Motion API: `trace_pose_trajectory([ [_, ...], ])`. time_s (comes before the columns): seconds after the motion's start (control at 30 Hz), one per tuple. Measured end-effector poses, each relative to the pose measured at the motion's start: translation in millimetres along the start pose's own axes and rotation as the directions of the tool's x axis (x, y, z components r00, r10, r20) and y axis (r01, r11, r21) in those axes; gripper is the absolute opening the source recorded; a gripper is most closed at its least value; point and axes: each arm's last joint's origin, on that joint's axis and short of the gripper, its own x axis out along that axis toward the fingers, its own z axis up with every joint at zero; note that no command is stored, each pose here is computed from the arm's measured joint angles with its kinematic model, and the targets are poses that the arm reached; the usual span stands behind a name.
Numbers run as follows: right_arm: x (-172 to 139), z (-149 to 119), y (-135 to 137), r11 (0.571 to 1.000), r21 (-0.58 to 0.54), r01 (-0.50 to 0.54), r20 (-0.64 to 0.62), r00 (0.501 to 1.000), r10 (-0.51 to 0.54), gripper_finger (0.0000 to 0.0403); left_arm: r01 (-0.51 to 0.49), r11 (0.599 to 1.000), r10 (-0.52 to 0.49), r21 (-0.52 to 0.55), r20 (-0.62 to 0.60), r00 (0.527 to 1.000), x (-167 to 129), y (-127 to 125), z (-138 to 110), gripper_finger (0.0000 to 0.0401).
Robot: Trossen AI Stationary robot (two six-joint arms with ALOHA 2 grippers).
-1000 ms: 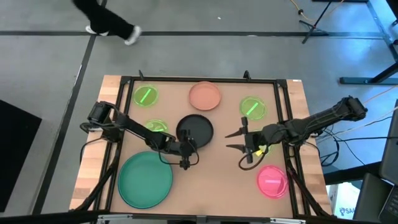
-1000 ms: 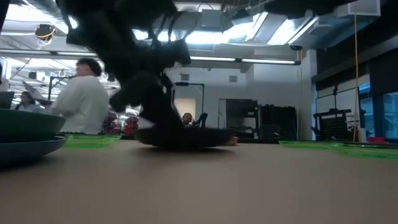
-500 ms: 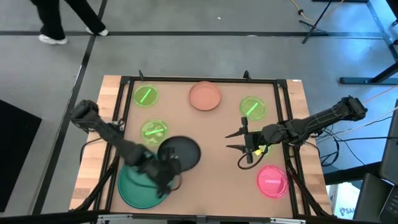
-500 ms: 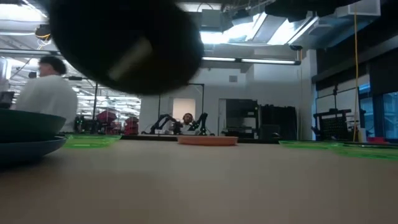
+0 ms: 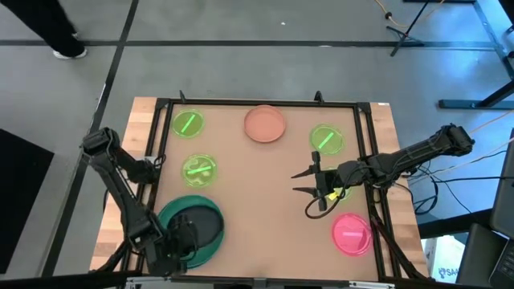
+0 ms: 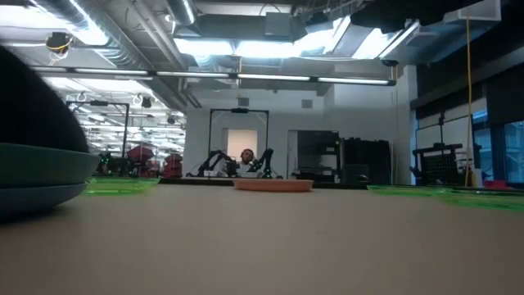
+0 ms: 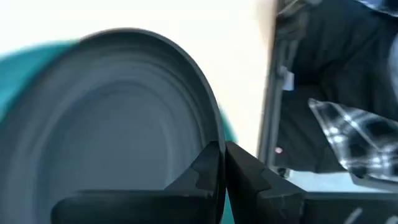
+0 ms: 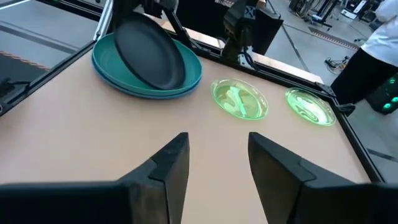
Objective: Stack plastic plates
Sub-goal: Stack the black plate on top of the dark green plate, then stack the orange plate on top of the black plate
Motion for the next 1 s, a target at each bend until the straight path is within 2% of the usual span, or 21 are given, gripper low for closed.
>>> trace_pose_trajectory([
  [0.13, 0.0, 0.1, -0.2, 1.0, 0.001, 0.001, 0.001, 1.0, -0.001, 0.0159, -0.031, 0.996, 0.03, -0.083, -0.016, 0.999, 8.2, 9.5, -13.9, 0.0015],
  [0.33, 0.1, 0.0, -0.3, 1.0, 0.0, 0.002, 0.0, 1.0, -0.002, 0.0159, -0.058, 0.987, 0.055, -0.148, -0.022, 0.998, 12.8, 15.5, -12.6, 0.0023],
  [0.67, -0.1, -4.7, 0.6, 1.0, 0.007, -0.006, -0.048, 0.999, 0.006, 0.0159, -0.07, 0.98, 0.061, -0.185, -0.058, 0.996, 17.0, 19.8, -4.6, 0.0117],
  [0.87, -0.1, -4.9, 0.4, 1.0, 0.006, 0.006, -0.051, 0.999, -0.005, 0.0159, -0.076, 0.993, 0.078, -0.085, 0.015, 0.997, 23.4, 25.1, 13.9, 0.0128],
  [1.0, -0.4, -9.2, -0.1, 0.999, -0.003, 0.038, -0.1, 0.994, -0.038, 0.0159, -0.154, 0.988, 0.153, -0.005, 0.167, 0.974, 29.1, 34.2, 35.7, 0.0128],
])
